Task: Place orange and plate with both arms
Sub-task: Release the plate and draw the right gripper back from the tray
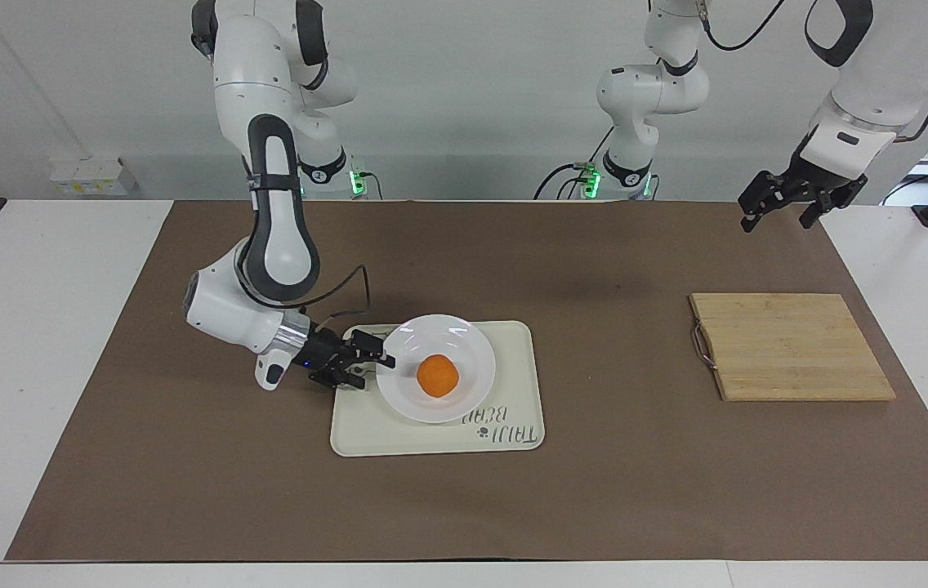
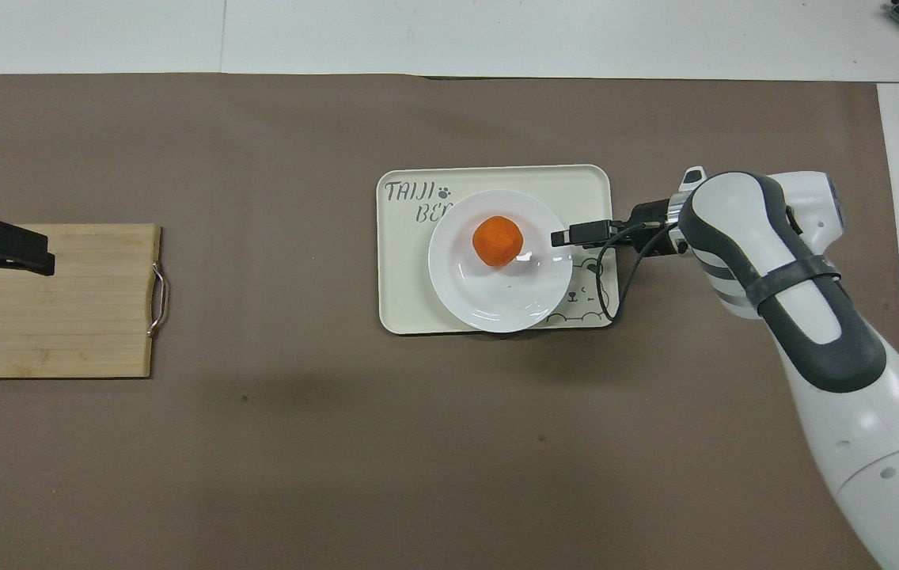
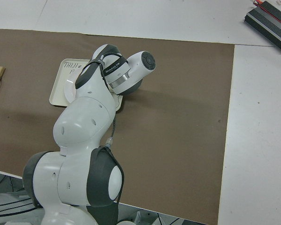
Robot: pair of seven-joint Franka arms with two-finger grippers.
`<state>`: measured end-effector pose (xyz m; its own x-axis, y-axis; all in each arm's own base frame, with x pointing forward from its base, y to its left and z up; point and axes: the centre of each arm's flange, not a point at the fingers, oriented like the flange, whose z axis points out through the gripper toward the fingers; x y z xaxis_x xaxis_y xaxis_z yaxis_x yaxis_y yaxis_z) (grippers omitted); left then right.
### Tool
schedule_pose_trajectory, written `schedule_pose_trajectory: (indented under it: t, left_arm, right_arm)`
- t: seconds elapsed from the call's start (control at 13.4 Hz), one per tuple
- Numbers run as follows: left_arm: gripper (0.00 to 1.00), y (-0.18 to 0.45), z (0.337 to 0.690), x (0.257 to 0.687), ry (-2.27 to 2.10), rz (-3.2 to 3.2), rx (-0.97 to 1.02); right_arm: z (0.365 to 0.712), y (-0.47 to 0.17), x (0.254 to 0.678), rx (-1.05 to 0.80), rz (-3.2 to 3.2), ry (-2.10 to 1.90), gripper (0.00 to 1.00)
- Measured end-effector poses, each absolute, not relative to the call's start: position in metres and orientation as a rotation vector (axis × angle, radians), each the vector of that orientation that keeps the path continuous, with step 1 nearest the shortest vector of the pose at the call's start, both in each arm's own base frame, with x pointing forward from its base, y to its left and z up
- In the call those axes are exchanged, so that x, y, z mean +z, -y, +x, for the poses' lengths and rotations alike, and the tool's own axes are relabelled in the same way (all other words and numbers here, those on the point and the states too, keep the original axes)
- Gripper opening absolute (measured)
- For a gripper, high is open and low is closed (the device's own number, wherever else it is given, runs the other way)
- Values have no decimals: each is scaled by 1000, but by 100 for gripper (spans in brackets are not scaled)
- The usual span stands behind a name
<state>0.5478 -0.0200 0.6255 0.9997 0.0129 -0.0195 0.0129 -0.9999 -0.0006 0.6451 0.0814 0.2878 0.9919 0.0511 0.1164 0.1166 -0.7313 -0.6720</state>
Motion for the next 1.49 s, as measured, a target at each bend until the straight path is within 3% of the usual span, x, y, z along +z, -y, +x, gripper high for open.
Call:
schedule_pose_trajectory:
  t: [0.6,1.12,1.49]
  left_arm:
    - [100,20,548,625,20,-3141,31]
    - [100,20,548,625,21,-3141,31]
    - [100,20,548,625,21,-3141,31]
  right_arm:
    - [649,-48,382,-174,-2757,56,100]
    - [615,-9,453,-14,-2942,-205,100]
    - [587,38,509,-37,-3041,-220,100]
